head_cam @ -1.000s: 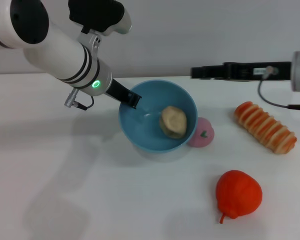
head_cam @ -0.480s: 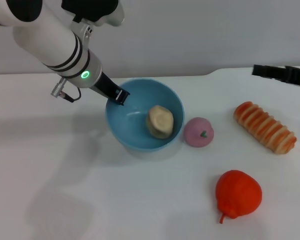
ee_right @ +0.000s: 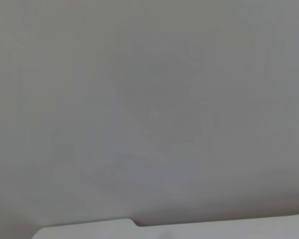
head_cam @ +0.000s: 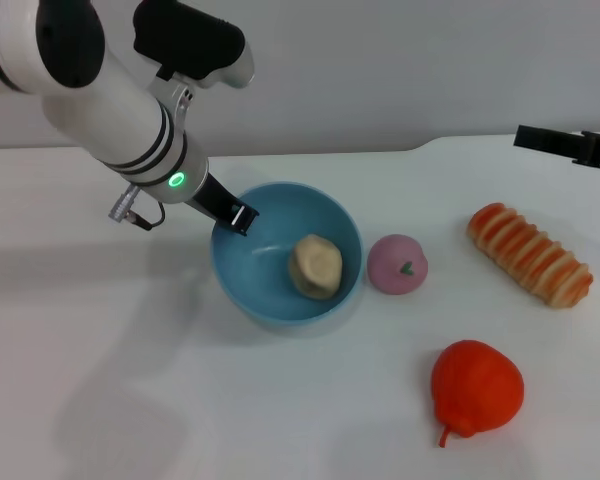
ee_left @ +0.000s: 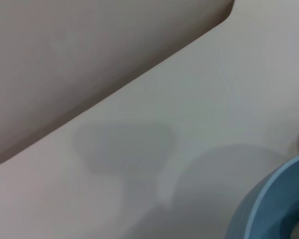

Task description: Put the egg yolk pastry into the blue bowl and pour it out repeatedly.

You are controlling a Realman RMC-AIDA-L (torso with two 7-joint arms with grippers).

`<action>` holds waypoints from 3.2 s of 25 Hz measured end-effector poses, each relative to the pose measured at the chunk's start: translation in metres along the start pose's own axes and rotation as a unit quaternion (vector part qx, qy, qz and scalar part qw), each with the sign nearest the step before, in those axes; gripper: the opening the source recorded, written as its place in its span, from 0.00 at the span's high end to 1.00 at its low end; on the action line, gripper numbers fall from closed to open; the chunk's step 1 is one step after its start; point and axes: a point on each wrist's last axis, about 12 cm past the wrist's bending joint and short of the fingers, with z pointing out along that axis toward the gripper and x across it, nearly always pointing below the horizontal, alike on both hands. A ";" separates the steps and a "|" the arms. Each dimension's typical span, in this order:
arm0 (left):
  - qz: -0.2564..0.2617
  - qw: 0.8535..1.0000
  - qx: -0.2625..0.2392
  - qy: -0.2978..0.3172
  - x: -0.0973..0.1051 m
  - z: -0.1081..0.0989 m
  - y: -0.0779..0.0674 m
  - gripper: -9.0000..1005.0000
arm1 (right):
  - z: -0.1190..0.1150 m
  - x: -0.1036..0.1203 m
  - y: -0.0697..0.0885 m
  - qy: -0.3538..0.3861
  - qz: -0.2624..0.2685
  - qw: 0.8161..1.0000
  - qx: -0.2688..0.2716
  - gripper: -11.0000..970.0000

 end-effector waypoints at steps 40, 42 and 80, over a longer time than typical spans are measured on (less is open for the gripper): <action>-0.006 1.000 -0.014 0.015 0.020 0.018 0.004 0.93 | 0.001 -0.001 0.000 -0.008 0.005 1.000 -0.001 0.53; -0.005 1.000 -0.014 0.015 0.020 0.018 0.004 0.90 | 0.001 -0.001 0.000 -0.008 0.005 1.000 0.000 0.53; -0.088 0.953 -0.083 -0.278 0.029 0.006 0.028 0.22 | 0.018 0.032 -0.023 -0.102 -0.237 0.964 0.059 0.38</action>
